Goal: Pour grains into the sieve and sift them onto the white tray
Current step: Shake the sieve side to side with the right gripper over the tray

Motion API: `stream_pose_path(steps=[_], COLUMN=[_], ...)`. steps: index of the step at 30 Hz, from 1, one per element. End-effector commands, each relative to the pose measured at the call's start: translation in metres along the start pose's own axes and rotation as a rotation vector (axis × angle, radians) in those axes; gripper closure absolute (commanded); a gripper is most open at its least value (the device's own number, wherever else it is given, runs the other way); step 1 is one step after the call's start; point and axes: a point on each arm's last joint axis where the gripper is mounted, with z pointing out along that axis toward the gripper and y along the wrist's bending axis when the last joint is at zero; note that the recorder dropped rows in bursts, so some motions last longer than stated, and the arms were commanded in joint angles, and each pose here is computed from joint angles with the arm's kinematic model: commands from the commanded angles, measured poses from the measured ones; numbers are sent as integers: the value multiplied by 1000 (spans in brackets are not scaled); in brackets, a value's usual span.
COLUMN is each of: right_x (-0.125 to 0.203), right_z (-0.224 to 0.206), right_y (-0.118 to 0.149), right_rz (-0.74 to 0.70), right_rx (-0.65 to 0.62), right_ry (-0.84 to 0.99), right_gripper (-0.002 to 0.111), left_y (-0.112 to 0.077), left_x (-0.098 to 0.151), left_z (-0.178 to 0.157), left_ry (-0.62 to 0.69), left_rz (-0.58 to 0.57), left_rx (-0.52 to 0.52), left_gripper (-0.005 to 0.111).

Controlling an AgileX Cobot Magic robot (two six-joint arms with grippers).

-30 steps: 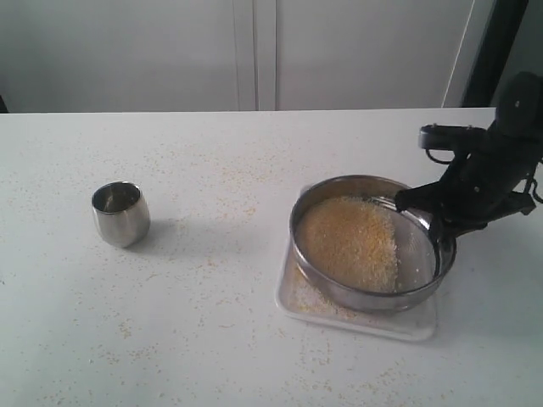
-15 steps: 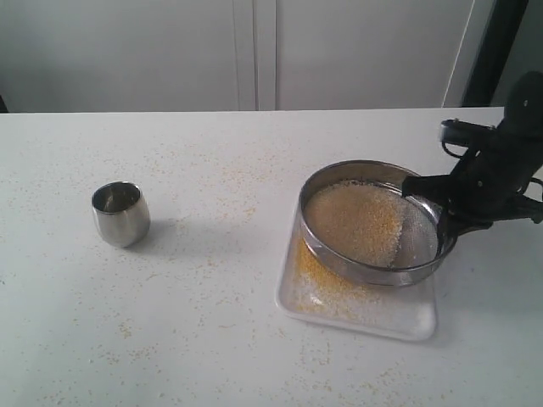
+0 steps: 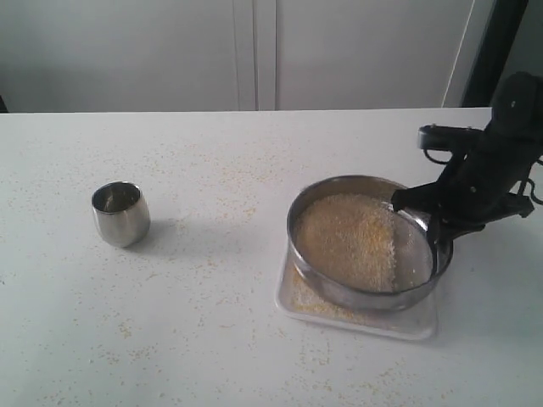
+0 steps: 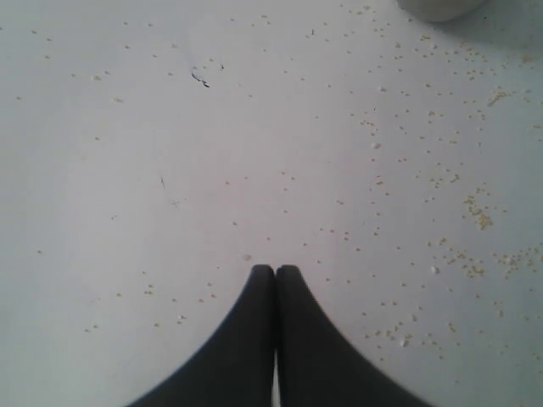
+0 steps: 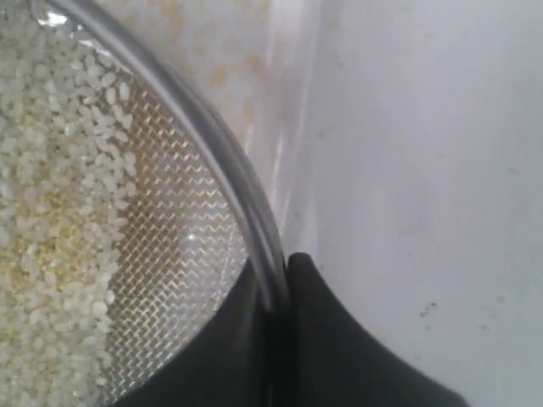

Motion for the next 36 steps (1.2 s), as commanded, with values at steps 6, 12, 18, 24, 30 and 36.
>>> stream_pose_path(steps=[6,12,18,24,30,36], right_x=[-2,-3,2,-3,6,-3], right_z=[-7,-8,-7,-14,-16,-19], right_y=[2,-9,2,-13,6,-12], right_rz=[64,230,73,332,27,387], right_rx=[-15,6,-19,7,0,45], right_ry=[-21,-33,25,-41,46,-59], right_gripper=[108,108,108,108,108,108], left_y=[0,0,0,0,0,0], left_x=[3,3,3,3,3,3], left_z=[0,0,0,0,0,0], left_ry=[11,11,11,11,11,11], left_rz=[-12,-12,-12,-12,-12,-12], left_rx=[6,6,6,6,6,6], left_gripper=[107,107,107,107,107,107])
